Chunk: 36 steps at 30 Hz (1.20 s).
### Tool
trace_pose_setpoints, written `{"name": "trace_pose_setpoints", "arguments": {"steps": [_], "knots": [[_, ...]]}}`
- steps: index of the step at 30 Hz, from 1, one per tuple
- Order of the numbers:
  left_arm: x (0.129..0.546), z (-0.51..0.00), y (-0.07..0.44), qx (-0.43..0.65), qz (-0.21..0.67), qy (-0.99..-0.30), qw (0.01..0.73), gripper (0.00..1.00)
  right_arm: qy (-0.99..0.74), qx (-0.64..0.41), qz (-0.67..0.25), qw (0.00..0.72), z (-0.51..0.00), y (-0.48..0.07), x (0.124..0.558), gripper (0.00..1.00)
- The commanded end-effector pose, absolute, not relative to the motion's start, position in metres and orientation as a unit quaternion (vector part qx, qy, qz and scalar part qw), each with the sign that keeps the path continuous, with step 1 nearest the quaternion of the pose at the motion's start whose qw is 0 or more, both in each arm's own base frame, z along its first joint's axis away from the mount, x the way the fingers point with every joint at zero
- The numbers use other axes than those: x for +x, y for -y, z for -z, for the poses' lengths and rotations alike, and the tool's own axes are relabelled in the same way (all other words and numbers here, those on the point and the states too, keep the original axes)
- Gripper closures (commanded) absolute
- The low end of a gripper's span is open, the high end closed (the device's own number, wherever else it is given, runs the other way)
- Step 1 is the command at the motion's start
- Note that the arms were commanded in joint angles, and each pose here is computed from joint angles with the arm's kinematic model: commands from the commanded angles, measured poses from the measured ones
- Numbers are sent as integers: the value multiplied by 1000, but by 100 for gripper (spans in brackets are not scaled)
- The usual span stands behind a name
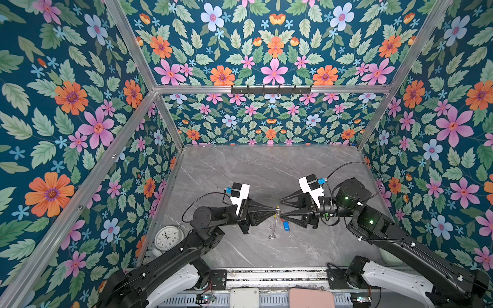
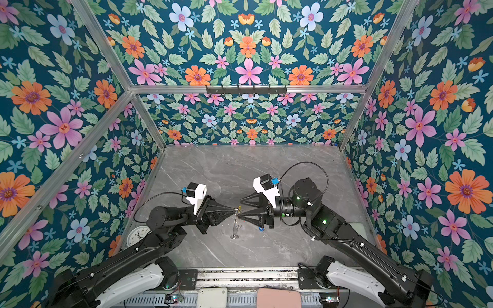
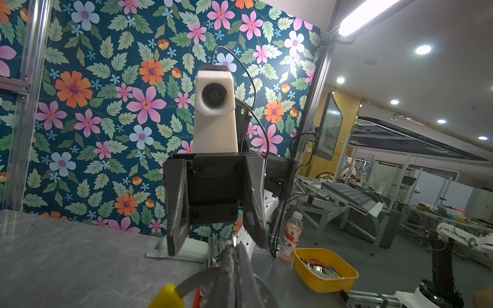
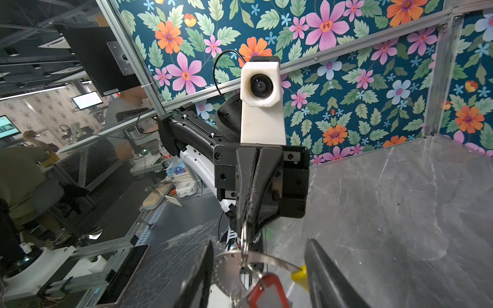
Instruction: Remove the keys from the keyring
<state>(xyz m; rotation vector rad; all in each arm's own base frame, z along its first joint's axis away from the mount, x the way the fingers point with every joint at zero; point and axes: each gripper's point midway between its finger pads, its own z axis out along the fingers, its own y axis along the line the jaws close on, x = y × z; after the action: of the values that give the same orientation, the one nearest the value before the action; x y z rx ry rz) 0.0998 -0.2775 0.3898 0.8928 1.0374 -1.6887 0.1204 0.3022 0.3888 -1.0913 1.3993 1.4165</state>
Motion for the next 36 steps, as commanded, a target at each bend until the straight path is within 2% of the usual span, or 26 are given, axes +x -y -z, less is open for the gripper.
{"name": "trace_pose_setpoints", "arguments": {"steps": [1, 19, 36], "knots": [[97, -395, 274, 365, 689, -406, 477, 100, -537, -441, -580, 426, -399, -303, 115, 48], [103, -394, 274, 354, 684, -415, 485, 100, -547, -439, -581, 413, -386, -304, 115, 70], [106, -392, 275, 349, 682, -421, 486, 100, -554, -436, -576, 413, -383, -305, 118, 95]]}}
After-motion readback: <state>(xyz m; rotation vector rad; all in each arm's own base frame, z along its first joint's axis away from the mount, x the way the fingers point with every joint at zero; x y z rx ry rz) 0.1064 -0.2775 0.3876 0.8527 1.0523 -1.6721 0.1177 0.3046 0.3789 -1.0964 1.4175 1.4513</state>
